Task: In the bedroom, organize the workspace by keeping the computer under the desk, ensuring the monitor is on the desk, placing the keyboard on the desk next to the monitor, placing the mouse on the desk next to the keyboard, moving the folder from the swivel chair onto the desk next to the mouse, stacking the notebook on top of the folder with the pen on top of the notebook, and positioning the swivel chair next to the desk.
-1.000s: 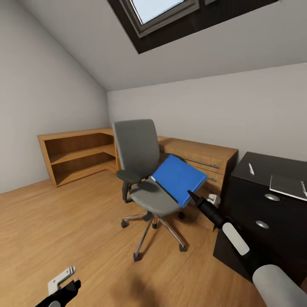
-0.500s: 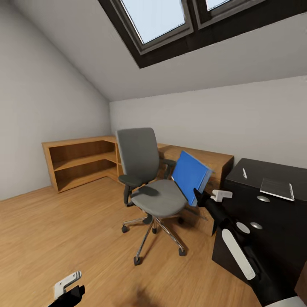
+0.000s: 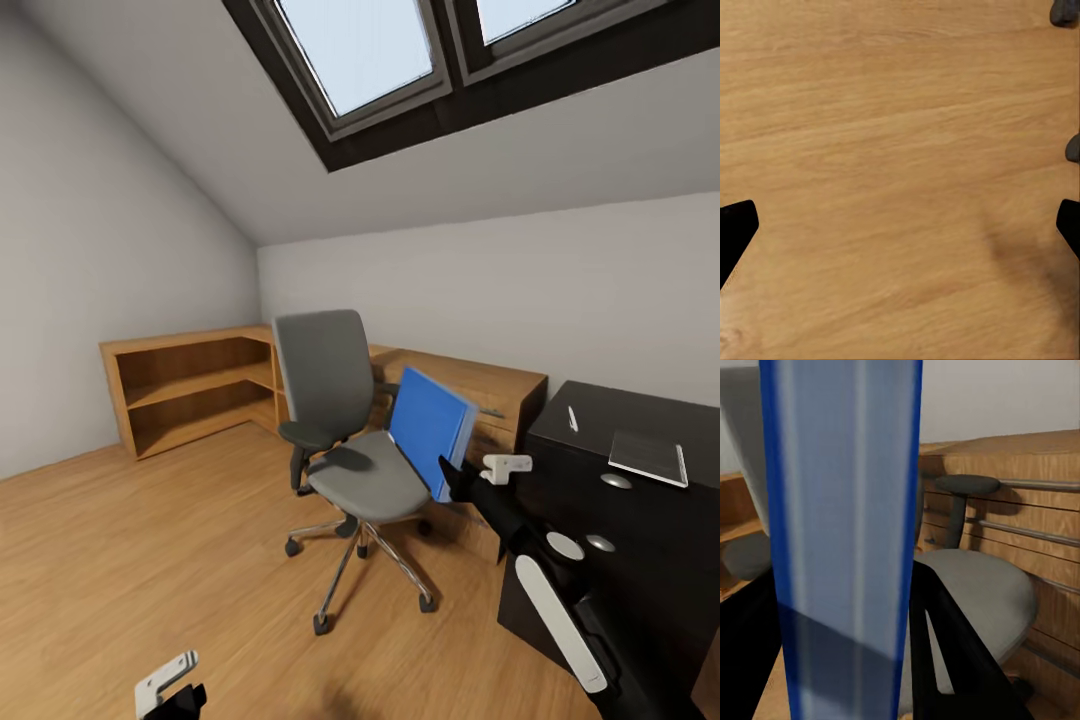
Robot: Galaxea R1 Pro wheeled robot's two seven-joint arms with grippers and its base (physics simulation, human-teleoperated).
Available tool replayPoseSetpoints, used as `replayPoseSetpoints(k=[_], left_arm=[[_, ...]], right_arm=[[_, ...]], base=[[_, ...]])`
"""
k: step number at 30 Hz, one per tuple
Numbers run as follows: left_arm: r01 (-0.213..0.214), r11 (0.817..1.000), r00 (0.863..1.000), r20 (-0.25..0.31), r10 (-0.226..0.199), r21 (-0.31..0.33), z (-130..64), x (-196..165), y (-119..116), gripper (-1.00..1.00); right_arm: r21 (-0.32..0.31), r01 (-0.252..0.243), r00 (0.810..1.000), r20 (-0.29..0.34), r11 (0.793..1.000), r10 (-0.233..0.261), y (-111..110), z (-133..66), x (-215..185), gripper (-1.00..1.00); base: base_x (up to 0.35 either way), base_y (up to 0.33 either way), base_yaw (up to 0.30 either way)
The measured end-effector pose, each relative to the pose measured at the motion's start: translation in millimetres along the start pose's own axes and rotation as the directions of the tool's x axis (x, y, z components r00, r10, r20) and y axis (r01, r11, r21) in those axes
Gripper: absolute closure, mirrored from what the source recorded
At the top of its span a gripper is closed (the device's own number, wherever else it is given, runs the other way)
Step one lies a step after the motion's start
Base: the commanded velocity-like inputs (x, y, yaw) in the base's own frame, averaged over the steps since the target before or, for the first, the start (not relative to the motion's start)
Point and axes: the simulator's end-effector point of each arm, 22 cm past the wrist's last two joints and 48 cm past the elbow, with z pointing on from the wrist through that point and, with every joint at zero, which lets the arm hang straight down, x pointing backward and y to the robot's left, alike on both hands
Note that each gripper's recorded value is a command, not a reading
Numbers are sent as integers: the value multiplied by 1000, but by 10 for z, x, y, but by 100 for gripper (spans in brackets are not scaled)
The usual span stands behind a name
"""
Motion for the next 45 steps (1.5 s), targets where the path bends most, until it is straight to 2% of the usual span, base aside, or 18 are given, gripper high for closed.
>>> replayPoseSetpoints(k=[1, 3, 5, 10, 11, 15, 17, 19, 22, 24, 29, 38, 44, 45], left_arm=[[9, 1000, 1000, 13, -9, -4, -6, -35, 8, -100], [22, 1000, 999, 33, -22, -10, -20, -97, 25, -100], [23, 1000, 999, 35, -23, -11, -43, -139, 15, -100], [26, 999, 999, 22, -25, -29, -77, -168, 66, -100], [12, 998, 1000, -9, -12, -66, -36, -32, 222, -100], [-11, 994, 999, -48, 6, -105, -35, 108, 375, -100], [-4, 993, 999, -39, -1, -119, -39, 101, 436, -100], [15, 991, 1000, -7, -16, -130, -40, 62, 503, -100], [33, 993, 998, 47, -28, -110, -49, 0, 506, -100], [33, 996, 998, 61, -28, -84, -57, 12, 476, -100], [24, 999, 998, 54, -22, -37, -94, 69, 413, -100], [27, 999, 998, 53, -26, -21, -207, -31, 335, -100], [35, 999, 997, 73, -33, -32, -283, -132, 353, -100], [56, 998, 993, 109, -53, -24, -317, -184, 287, -100]], right_arm=[[-4, -7, 1000, 2, 1000, 7, 21, -1, -28, 100], [-25, -72, 997, 2, 997, 72, 74, -2, -85, 100], [-29, -85, 996, 2, 996, 85, 86, 8, -131, 100], [-31, -92, 996, -2, 995, 92, 102, 39, -230, 100], [-31, -92, 996, -3, 995, 92, 106, 44, -244, 100], [-31, -92, 996, -3, 995, 92, 116, 69, -329, 100], [-31, -92, 996, -4, 995, 92, 122, 82, -371, 100], [-31, -92, 996, -4, 995, 92, 130, 96, -412, 100], [-42, -88, 996, -8, 995, 88, 195, 114, -453, 100], [-54, -84, 996, -13, 995, 83, 261, 127, -472, 100], [-67, -79, 997, -19, 995, 78, 340, 156, -547, 100], [-79, -76, 997, -16, 994, 75, 402, 200, -741, 100], [-108, -78, 997, -18, 991, 77, 487, 224, -864, 100], [-109, -79, 997, -18, 991, 78, 492, 230, -883, 100]], base=[[0, 0, 0], [0, 0, 0], [0, 0, 0], [0, 0, -7], [0, 0, -109], [0, 0, -213], [0, 0, -248], [0, 0, -250], [0, 0, -224], [0, 0, -206], [0, 0, -198], [0, 0, -141], [0, 0, -9], [0, 0, 0]])
